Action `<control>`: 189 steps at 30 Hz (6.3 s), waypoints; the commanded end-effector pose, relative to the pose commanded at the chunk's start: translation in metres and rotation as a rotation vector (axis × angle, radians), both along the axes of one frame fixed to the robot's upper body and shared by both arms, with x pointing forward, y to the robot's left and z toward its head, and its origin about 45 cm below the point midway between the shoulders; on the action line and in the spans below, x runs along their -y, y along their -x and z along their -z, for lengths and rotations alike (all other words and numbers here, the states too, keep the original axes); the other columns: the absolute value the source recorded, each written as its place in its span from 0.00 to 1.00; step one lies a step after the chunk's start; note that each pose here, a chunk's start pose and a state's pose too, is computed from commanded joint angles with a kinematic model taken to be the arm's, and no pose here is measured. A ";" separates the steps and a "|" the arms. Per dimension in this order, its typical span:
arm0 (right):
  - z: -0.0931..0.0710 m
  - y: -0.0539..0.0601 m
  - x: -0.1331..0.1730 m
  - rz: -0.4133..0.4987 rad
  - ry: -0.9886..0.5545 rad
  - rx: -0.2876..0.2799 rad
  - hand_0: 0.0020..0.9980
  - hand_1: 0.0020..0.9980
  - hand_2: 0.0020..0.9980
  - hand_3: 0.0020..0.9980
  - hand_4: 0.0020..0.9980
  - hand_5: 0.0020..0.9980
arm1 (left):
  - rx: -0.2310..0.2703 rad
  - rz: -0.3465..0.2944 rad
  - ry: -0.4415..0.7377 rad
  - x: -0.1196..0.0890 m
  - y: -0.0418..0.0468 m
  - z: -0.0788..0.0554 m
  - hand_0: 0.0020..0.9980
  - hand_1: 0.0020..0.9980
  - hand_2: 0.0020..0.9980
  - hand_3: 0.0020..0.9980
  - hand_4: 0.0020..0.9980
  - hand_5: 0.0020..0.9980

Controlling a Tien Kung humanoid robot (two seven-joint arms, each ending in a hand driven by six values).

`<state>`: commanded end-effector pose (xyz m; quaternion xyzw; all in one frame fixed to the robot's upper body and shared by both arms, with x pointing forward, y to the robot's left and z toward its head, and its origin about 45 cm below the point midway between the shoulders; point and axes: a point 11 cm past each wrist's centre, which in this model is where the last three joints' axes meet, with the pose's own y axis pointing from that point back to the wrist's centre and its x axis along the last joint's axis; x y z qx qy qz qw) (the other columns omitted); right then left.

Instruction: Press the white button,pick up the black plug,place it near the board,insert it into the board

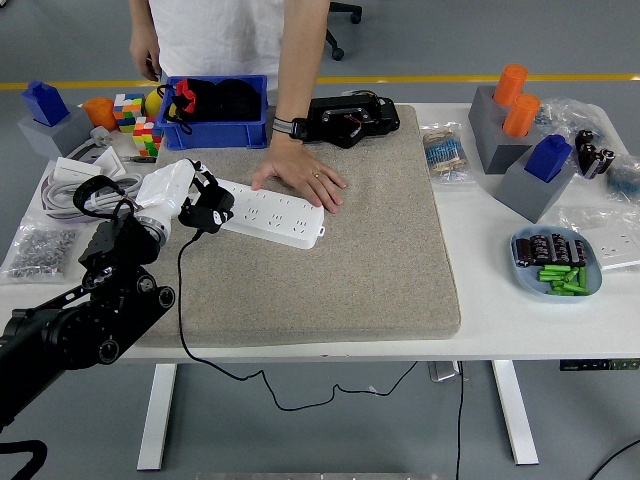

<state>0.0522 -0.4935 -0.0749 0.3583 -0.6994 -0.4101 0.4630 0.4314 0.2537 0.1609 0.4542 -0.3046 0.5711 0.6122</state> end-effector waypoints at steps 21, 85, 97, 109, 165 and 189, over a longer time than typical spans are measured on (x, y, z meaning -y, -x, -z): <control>0.000 -0.001 0.001 -0.002 0.001 0.001 0.71 0.63 0.65 0.61 0.66 0.36 | -0.003 0.021 -0.048 0.009 -0.0072 0.001 0.11 0.13 0.21 0.36 0.42 0.00; 0.000 0.002 0.000 -0.006 0.001 -0.006 0.71 0.62 0.64 0.61 0.66 0.36 | -0.029 0.047 -0.019 0.015 -0.0070 0.002 0.83 0.89 0.81 0.84 0.98 0.23; 0.001 0.002 -0.001 -0.004 0.000 -0.004 0.71 0.63 0.64 0.61 0.66 0.36 | -0.027 0.039 -0.025 0.014 -0.0054 0.004 0.85 0.89 0.76 0.78 0.97 0.21; 0.001 0.003 -0.001 -0.004 0.001 -0.006 0.71 0.63 0.64 0.61 0.66 0.36 | -0.022 0.037 -0.042 0.012 -0.0033 0.005 0.38 0.29 0.30 0.45 0.86 0.08; 0.000 0.000 0.000 -0.012 0.007 0.001 0.71 0.62 0.64 0.61 0.66 0.36 | 0.005 0.075 -0.080 0.021 -0.0061 0.002 0.39 0.56 0.53 0.59 0.87 0.05; 0.001 0.002 0.000 -0.007 0.007 0.000 0.71 0.62 0.64 0.61 0.66 0.35 | 0.031 0.086 -0.065 0.020 -0.0043 0.002 1.00 1.00 1.00 1.00 1.00 0.67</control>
